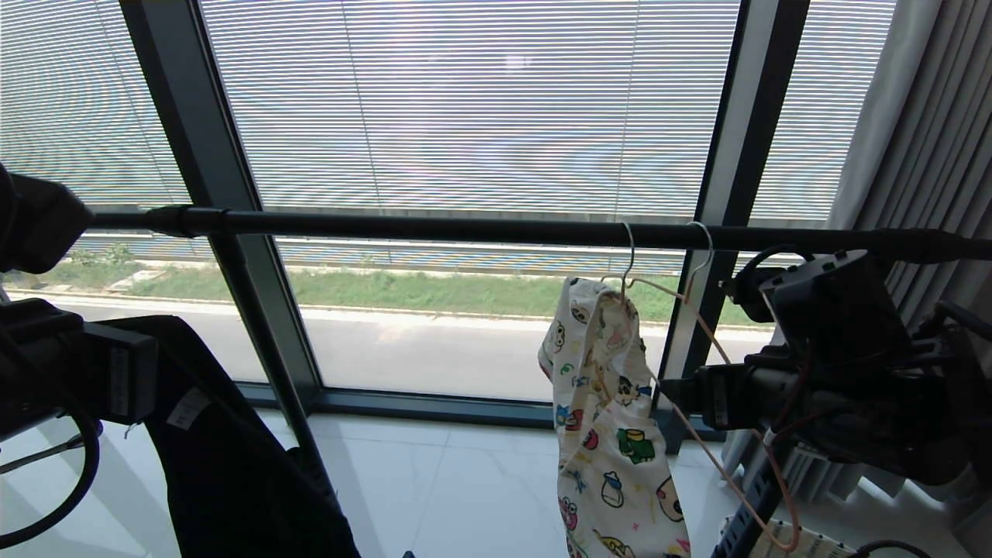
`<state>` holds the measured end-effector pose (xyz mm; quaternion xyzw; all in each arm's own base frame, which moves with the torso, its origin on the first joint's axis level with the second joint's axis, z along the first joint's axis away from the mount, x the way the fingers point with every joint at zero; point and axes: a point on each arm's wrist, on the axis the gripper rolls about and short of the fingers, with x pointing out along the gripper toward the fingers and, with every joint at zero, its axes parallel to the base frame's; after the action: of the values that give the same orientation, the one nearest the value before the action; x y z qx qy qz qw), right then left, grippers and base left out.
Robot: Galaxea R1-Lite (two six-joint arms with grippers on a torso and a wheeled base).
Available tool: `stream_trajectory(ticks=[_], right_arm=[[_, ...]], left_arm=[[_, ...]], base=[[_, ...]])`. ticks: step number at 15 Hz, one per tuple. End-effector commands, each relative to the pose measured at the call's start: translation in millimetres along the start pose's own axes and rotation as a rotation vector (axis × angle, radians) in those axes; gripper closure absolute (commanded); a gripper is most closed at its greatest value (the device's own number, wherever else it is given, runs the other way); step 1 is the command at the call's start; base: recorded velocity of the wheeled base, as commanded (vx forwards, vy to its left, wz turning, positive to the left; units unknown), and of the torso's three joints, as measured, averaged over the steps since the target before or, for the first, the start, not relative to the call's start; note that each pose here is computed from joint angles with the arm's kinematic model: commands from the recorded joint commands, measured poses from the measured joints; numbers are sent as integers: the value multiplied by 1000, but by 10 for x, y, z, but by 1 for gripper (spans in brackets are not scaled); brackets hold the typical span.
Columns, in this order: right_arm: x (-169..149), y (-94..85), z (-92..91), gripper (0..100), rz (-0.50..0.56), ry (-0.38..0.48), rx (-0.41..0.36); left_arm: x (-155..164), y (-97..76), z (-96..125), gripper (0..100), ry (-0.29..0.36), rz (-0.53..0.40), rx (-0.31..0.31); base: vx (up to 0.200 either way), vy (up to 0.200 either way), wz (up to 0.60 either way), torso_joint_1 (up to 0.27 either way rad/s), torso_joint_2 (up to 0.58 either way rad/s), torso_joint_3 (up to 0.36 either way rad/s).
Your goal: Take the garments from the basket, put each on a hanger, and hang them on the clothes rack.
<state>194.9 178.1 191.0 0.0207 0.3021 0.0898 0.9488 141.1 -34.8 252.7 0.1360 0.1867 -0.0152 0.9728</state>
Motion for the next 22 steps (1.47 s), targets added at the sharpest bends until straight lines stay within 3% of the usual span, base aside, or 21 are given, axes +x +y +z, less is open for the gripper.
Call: stream_trajectory(ticks=[1,3,4,12,16,22], right_arm=[[28,5,-12,0,-6,7,-3],[37,9,-14,0,-8,7,-2],[41,10,-16,100,-8,8,-1],[17,6,5,100,-9,-5,9],[-104,-44,76,100,-63,-79,31],[-450,-210,100,100,-32,-210,55]], left_arm=[[4,-1,0,100,1,1,0],[4,-1,0,100,1,1,0],[4,-1,0,100,1,1,0],[-8,4,9,100,-4,2,-2],[-45,15,8,100,-16,4,-5],[-74,24,10,100,-26,5,-8]], base=[[0,0,0,0,0,0],[0,0,0,0,0,0],[0,0,0,0,0,0],[0,0,0,0,0,0],[0,0,0,0,0,0],[0,0,0,0,0,0]])
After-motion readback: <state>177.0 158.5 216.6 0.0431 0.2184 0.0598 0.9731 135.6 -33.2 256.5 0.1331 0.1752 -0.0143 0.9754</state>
